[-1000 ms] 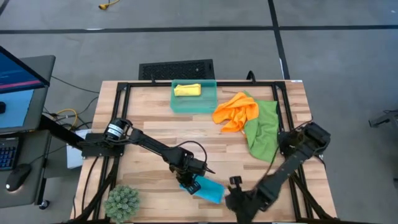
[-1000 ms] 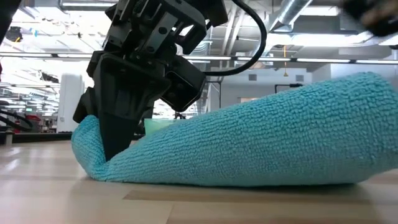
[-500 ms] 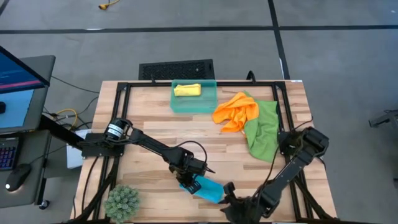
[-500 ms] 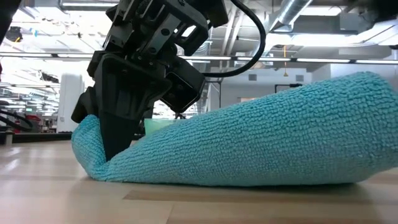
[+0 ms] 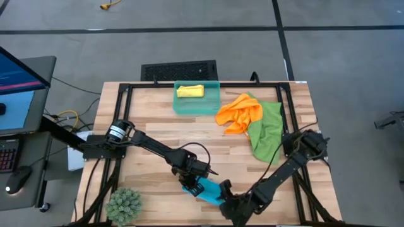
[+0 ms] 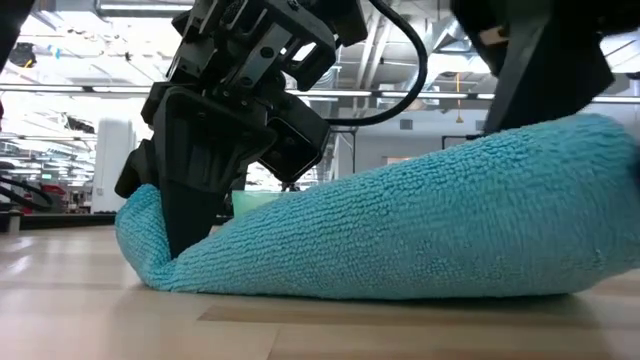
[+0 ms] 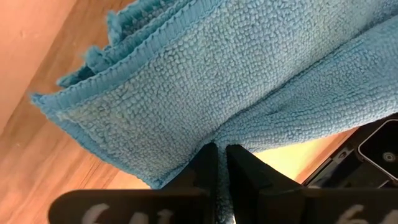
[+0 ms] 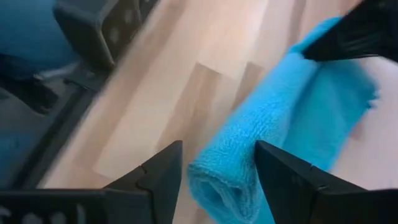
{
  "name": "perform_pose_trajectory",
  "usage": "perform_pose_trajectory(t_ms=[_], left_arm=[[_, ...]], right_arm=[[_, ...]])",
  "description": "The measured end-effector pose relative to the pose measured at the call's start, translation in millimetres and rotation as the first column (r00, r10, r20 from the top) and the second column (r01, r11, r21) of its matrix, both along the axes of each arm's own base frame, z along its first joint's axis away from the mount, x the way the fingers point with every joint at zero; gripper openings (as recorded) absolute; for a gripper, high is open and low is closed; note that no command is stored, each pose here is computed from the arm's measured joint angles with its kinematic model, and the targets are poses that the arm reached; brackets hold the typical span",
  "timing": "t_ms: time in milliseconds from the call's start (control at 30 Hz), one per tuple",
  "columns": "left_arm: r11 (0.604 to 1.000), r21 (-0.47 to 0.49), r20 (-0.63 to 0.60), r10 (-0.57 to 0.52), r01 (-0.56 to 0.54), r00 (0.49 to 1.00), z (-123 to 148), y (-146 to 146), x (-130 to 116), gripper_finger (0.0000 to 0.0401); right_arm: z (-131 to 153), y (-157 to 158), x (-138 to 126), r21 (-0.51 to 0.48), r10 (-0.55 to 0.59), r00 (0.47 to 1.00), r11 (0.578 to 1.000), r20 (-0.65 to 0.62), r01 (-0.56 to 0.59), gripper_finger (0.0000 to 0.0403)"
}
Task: Roll microfiber towels into tight, uniform cylinder then place into a basket
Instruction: Roll the blue microfiber towel
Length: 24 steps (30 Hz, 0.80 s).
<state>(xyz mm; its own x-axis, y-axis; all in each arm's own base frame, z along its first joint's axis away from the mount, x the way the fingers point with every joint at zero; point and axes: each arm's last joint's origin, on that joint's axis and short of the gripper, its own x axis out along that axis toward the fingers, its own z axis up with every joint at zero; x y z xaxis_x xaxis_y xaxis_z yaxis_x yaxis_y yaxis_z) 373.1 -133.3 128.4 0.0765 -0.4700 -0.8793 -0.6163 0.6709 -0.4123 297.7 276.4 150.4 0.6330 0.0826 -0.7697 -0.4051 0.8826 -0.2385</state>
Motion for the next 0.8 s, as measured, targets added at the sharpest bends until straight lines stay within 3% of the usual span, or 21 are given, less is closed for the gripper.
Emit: perform_pose_trajectory(t_ms=[333, 533, 633, 800], left_arm=[[1.0, -0.012, -0.006, -0.004, 0.004, 1.0, 0.0, -0.3, -0.3, 0.0012], [1.0, -0.027, -0.013, -0.008, 0.007, 1.0, 0.0, -0.8, -0.7, 0.0012], [1.0, -0.027, -0.012, -0.008, 0.008, 1.0, 0.0, -0.8, -0.6, 0.0012], [0.999, -0.027, -0.005, -0.018, 0.018, 1.0, 0.0, -0.8, -0.6, 0.0012]], right_arm=[[-9.1, -2.3, 4.1, 0.101, -0.029, 0.996, 0.994, -0.09, 0.039, 0.019], [-24.1, -6.8, 7.6, 0.099, -0.089, 0.987, 0.99, -0.135, 0.103, 0.0158], [-28.2, -5.0, 13.8, 0.164, -0.096, 0.984, 0.979, -0.149, 0.12, 0.014], [-34.8, -5.5, 14.5, 0.188, -0.13, 0.975, 0.968, -0.181, 0.164, 0.0109]])
